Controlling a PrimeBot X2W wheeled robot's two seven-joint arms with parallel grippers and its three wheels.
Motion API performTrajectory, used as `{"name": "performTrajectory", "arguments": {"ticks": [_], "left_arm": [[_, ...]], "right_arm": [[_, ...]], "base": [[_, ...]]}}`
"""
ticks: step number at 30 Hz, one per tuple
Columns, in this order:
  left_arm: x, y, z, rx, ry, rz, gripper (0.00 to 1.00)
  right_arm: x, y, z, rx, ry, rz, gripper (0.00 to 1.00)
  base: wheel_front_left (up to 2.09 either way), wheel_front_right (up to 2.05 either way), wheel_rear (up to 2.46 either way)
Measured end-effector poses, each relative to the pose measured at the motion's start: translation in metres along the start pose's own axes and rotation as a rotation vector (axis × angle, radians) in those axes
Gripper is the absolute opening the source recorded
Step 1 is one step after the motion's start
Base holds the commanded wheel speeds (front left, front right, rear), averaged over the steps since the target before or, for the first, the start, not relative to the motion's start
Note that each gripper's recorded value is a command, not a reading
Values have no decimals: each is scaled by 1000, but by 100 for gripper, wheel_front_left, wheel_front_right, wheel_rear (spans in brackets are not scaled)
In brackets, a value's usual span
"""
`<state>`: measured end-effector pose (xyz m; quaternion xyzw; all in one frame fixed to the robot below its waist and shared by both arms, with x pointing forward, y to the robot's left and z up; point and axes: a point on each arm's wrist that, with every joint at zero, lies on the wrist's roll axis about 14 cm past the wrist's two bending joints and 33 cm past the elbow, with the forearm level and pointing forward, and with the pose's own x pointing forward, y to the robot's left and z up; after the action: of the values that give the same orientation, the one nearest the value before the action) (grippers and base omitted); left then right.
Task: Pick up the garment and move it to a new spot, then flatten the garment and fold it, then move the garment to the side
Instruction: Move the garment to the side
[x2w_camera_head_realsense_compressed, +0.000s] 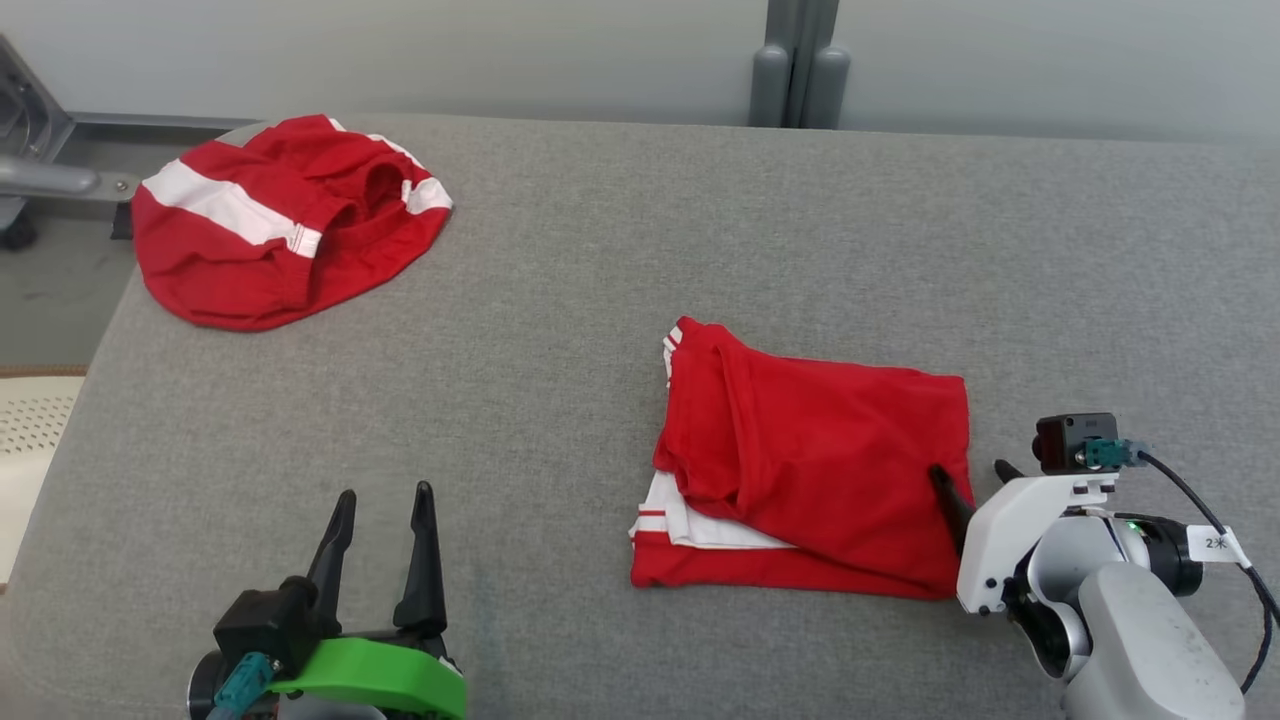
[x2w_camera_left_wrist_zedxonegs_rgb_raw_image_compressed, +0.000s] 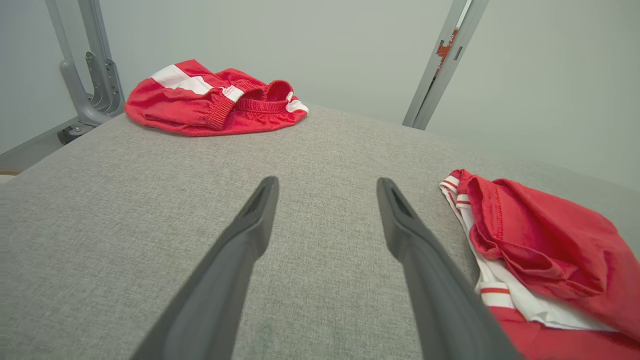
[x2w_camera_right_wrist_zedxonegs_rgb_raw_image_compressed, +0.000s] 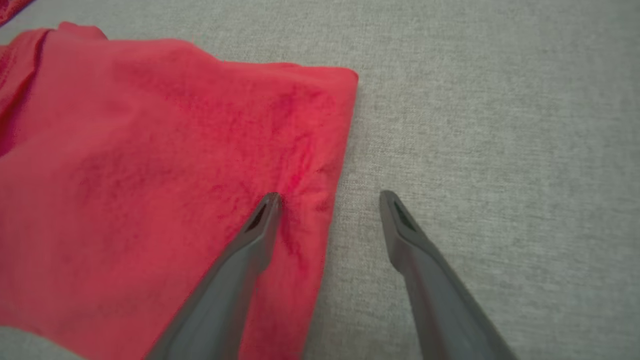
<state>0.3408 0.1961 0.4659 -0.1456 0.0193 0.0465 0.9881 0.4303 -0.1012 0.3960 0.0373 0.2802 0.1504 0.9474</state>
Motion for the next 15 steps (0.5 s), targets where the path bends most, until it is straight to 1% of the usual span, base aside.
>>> {"name": "performTrajectory", "arguments": {"ticks": [5, 6, 7, 8, 9, 10, 11, 15], "left_arm": [[0, 9, -1, 4, 4, 29, 100], [0, 11, -1, 6, 5, 33, 100], [1, 12, -1, 7, 6, 37, 100], [1, 12, -2, 9, 9, 38, 100], [2, 12, -3, 9, 11, 38, 100], [3, 11, -4, 10, 14, 35, 100], [5, 10, -4, 9, 16, 30, 100], [13, 1, -5, 16, 17, -2, 100]], "right_arm": [[14, 9, -10, -4, 52, 33, 100], [17, 11, -11, -10, 60, 40, 82], [19, 13, -12, -13, 67, 46, 55], [21, 15, -11, -15, 71, 54, 35], [22, 16, -11, -18, 73, 57, 26], [23, 18, -11, -18, 71, 63, 4], [24, 19, -9, -18, 65, 66, 0], [24, 12, 1, -12, 16, 55, 0]], "base": [[0, 0, 0], [0, 0, 0], [0, 0, 0], [0, 0, 0], [0, 0, 0], [0, 0, 0], [0, 0, 0], [0, 0, 0]]}}
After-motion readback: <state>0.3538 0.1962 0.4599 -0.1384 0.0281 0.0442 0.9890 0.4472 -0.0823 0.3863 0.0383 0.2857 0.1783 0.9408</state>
